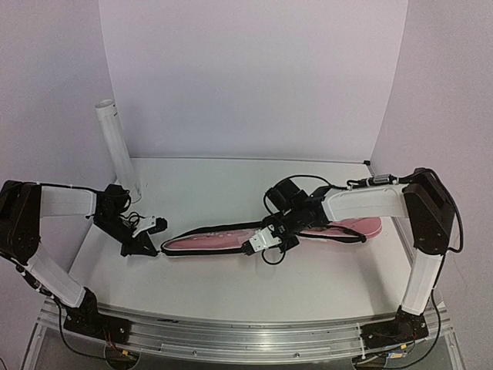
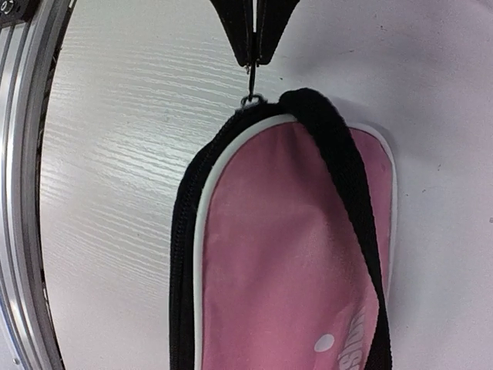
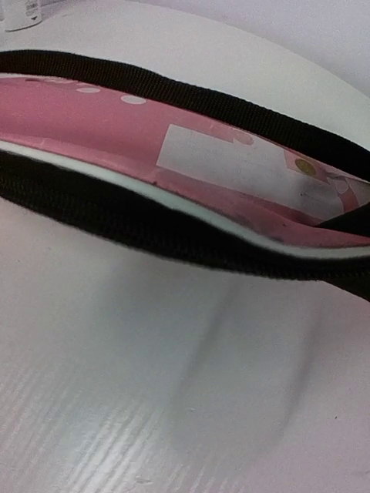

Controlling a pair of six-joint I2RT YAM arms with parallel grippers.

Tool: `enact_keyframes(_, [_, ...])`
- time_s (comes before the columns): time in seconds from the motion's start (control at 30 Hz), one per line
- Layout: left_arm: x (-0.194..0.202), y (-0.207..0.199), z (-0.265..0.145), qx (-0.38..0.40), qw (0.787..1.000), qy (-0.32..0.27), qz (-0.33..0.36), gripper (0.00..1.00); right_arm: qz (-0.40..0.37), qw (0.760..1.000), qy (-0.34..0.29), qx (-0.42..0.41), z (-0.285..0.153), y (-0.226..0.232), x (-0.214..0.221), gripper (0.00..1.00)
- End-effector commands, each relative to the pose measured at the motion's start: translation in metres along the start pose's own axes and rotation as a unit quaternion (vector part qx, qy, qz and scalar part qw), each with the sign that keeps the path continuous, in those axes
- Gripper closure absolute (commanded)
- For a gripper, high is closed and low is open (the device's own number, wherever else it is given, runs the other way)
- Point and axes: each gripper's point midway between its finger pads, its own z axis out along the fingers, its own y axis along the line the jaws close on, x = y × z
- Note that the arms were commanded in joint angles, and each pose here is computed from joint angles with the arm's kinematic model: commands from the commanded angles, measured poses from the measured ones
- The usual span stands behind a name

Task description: Pack up the badminton gear

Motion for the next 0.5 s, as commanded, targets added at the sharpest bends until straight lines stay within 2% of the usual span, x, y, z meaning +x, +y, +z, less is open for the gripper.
enact_keyframes(0.0, [0.001,-0.021,-0.013,0.006,0.996,0.019,0.085,0.67,-0.043,0.996,0.060,-0.044,0.016,0.031,0.035,0.68])
enact_keyframes(0.07, [-0.003,-0.026,-0.018,0.019,0.996,0.017,0.086,0.44,-0.033,0.997,0.054,-0.039,0.013,0.029,0.029,0.50])
enact_keyframes(0.1, [-0.004,-0.028,-0.020,0.026,0.996,0.018,0.085,0.40,-0.027,0.998,0.049,-0.034,0.010,0.028,0.023,0.45])
enact_keyframes(0.2, [-0.017,-0.027,-0.030,0.045,0.995,0.012,0.085,0.39,0.045,0.999,0.018,-0.013,-0.011,0.016,-0.003,0.35])
enact_keyframes(0.23, [-0.025,-0.027,-0.033,0.052,0.995,-0.002,0.081,0.39,0.096,0.995,0.001,-0.007,-0.021,0.009,-0.014,0.27])
enact_keyframes(0.27, [-0.035,-0.022,-0.035,0.053,0.996,-0.015,0.075,0.39,0.142,0.990,-0.021,-0.006,-0.035,0.004,-0.025,0.13])
enact_keyframes(0.3, [-0.047,-0.013,-0.037,0.049,0.997,-0.034,0.054,0.39,0.207,0.977,-0.044,-0.003,-0.048,-0.004,-0.035,0.09])
enact_keyframes(0.37, [-0.067,0.009,-0.036,0.029,0.998,-0.056,0.009,0.41,0.320,0.945,-0.061,-0.007,-0.068,-0.011,-0.043,0.07])
enact_keyframes(0.47, [-0.077,0.046,-0.013,-0.045,0.999,-0.019,-0.015,0.55,0.512,0.858,-0.013,0.023,-0.091,-0.012,-0.021,0.10])
